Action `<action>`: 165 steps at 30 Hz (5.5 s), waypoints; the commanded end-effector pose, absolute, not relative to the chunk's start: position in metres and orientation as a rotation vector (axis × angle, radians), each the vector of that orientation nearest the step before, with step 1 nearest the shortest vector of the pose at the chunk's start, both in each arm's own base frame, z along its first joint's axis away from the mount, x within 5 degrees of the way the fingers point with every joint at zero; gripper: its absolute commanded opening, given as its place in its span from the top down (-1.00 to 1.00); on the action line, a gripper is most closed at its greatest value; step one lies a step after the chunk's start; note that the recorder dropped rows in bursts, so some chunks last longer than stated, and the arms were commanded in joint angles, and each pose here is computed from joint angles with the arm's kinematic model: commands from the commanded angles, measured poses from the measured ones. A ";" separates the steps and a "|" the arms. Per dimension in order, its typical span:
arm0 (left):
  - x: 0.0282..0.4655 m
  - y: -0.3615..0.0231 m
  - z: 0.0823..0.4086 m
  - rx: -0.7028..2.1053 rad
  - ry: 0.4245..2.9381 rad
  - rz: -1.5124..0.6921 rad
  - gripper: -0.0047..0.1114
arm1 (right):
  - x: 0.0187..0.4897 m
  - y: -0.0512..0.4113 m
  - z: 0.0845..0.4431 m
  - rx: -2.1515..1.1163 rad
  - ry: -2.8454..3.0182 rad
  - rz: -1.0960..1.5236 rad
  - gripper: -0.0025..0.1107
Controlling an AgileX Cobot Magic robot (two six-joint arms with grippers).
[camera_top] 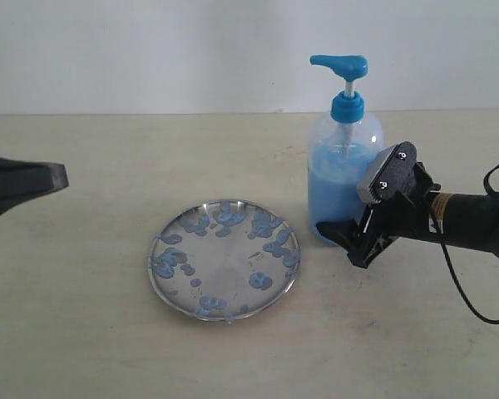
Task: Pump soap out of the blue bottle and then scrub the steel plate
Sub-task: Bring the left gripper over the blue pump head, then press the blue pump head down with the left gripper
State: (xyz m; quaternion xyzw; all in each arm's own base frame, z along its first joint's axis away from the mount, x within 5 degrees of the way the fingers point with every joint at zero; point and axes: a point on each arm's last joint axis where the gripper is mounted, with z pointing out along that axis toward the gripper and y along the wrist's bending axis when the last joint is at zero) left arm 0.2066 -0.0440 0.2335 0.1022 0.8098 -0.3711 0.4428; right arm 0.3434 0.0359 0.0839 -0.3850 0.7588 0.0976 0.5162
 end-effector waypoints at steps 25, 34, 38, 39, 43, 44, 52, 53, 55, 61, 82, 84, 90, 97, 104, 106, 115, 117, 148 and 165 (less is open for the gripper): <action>0.317 -0.042 0.281 0.511 1.716 -1.077 0.84 | 0.335 0.037 0.075 -1.160 1.802 0.177 0.96; 0.317 -0.044 0.277 0.556 1.709 -1.088 0.84 | 0.335 0.037 0.075 -1.175 1.787 0.166 0.96; 0.313 -0.054 0.278 0.622 1.667 -1.117 0.84 | 0.335 0.037 0.075 -1.175 1.787 0.166 0.96; 0.313 -0.060 0.279 0.645 1.658 -1.124 0.84 | 0.335 0.037 0.075 -1.175 1.787 0.166 0.96; 0.317 -0.096 0.286 0.776 1.616 -1.099 0.84 | 0.335 0.037 0.075 -1.175 1.787 0.166 0.96; 0.319 -0.103 0.289 0.785 1.622 -1.065 0.84 | 0.335 0.037 0.075 -1.175 1.787 0.166 0.96; 0.328 -0.155 0.323 0.951 1.545 -0.929 0.84 | 0.335 0.037 0.075 -1.175 1.787 0.166 0.96; 0.328 -0.158 0.326 0.959 1.533 -0.933 0.84 | 0.335 0.037 0.075 -1.175 1.787 0.166 0.96; 0.329 -0.166 0.329 0.976 1.515 -0.936 0.84 | 0.335 0.037 0.075 -1.175 1.787 0.166 0.96; 0.330 -0.189 0.325 1.035 1.497 -0.971 0.84 | 0.335 0.037 0.075 -1.173 1.788 0.166 0.96; 0.367 -0.230 0.306 1.122 1.428 -1.012 0.84 | 0.336 0.037 0.076 -1.154 1.786 0.166 0.96; 0.364 -0.239 0.307 1.160 1.411 -1.012 0.84 | 0.336 0.037 0.076 -1.154 1.786 0.166 0.96; 0.360 -0.267 0.305 1.214 1.397 -0.977 0.84 | 0.336 0.037 0.076 -1.154 1.786 0.166 0.96; 0.348 -0.282 0.302 1.284 1.402 -1.017 0.84 | 0.336 0.037 0.076 -1.147 1.791 0.167 0.96; 0.347 -0.283 0.293 1.331 1.452 -0.993 0.84 | 0.336 0.036 0.076 -1.144 1.793 0.166 0.96; 0.349 -0.284 0.289 1.330 1.462 -0.994 0.84 | 0.336 0.036 0.076 -1.144 1.793 0.166 0.96; 0.352 -0.283 0.283 1.329 1.518 -0.952 0.84 | 0.336 0.036 0.076 -1.142 1.793 0.166 0.96; 0.352 -0.282 0.282 1.341 1.525 -0.944 0.84 | 0.336 0.036 0.076 -1.142 1.793 0.166 0.96; 0.347 -0.282 0.263 1.440 1.620 -1.010 0.84 | 0.337 0.038 0.079 -1.132 1.758 0.184 0.96; 0.356 -0.268 0.317 1.206 1.543 -0.735 0.84 | 0.337 0.038 0.079 -1.133 1.762 0.182 0.96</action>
